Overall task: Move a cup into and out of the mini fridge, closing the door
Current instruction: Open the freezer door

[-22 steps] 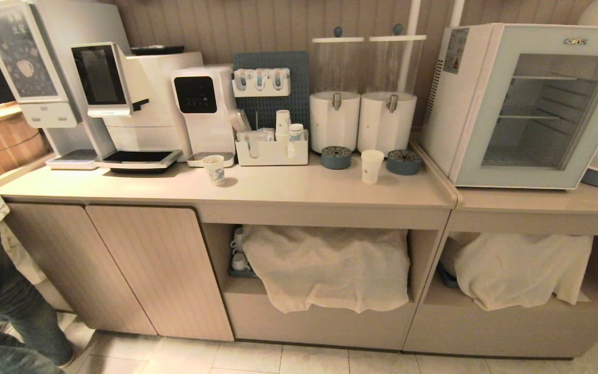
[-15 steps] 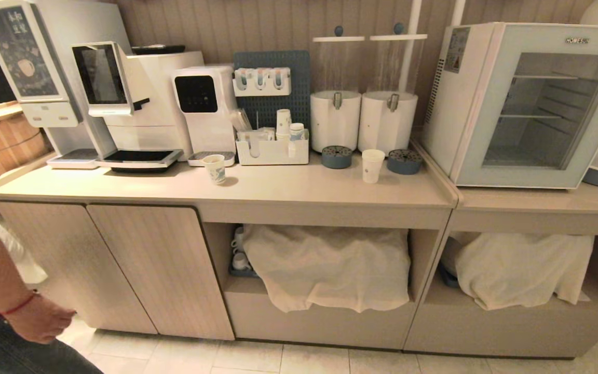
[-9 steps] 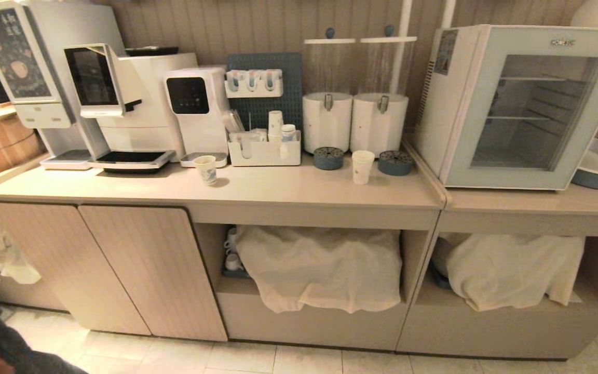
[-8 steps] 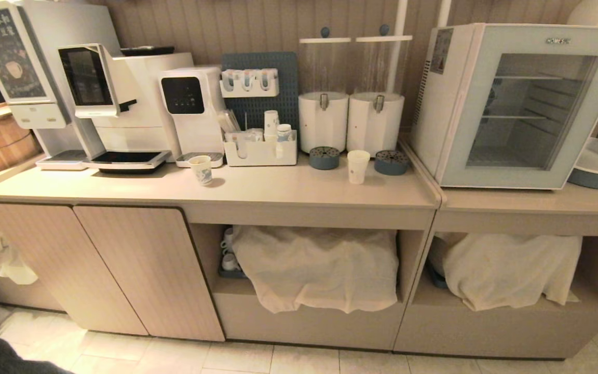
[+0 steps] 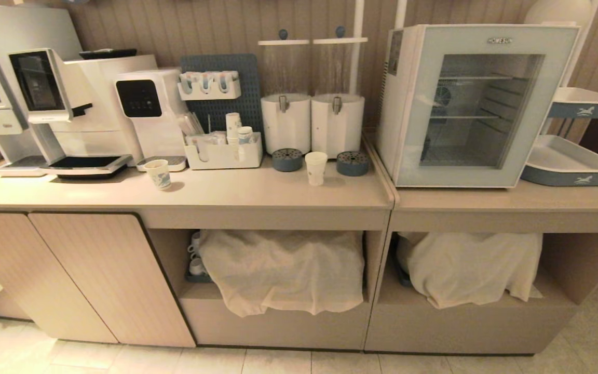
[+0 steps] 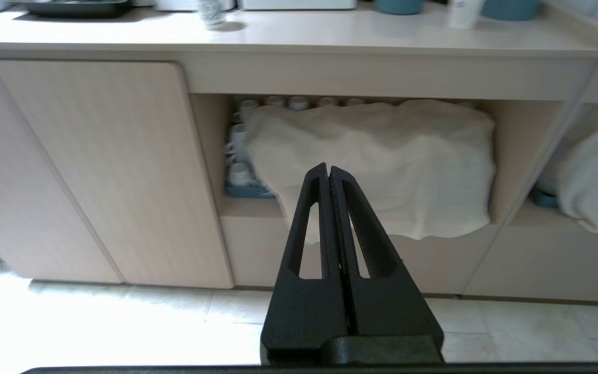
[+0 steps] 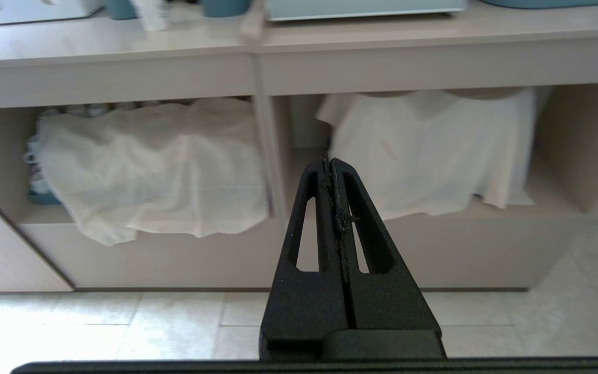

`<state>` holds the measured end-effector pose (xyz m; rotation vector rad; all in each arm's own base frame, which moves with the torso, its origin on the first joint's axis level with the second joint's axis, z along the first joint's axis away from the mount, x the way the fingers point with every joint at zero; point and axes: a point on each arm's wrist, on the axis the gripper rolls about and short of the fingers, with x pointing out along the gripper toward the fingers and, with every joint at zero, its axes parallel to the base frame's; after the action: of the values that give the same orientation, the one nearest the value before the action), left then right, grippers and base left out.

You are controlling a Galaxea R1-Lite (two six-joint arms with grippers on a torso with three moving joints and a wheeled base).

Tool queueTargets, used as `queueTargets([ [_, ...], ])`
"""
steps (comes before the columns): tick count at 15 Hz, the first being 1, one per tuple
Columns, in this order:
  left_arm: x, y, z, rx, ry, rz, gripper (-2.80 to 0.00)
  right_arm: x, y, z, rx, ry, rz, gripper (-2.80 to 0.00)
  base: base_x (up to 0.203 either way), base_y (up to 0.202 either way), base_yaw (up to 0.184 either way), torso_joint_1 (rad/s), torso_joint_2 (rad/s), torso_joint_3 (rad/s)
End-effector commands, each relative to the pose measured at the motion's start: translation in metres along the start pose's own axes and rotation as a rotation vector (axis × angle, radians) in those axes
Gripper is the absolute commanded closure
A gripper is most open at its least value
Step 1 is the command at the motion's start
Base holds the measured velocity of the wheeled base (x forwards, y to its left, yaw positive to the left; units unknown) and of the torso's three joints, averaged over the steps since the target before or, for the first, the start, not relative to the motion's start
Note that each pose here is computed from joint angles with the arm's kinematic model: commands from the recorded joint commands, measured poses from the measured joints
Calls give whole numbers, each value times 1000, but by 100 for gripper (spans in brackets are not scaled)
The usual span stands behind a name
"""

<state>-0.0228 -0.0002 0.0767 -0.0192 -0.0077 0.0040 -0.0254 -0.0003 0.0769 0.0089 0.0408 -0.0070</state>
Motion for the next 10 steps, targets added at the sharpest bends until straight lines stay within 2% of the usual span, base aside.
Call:
queueTargets([
  [1,0,0,0,-1,0,1,0,0,0,0,0,2,1,0,0,-201,-12,-2,2,6],
  [10,0,0,0,-1,2,1,0,0,0,0,0,2,1,0,0,-200,-10,3,3,5],
])
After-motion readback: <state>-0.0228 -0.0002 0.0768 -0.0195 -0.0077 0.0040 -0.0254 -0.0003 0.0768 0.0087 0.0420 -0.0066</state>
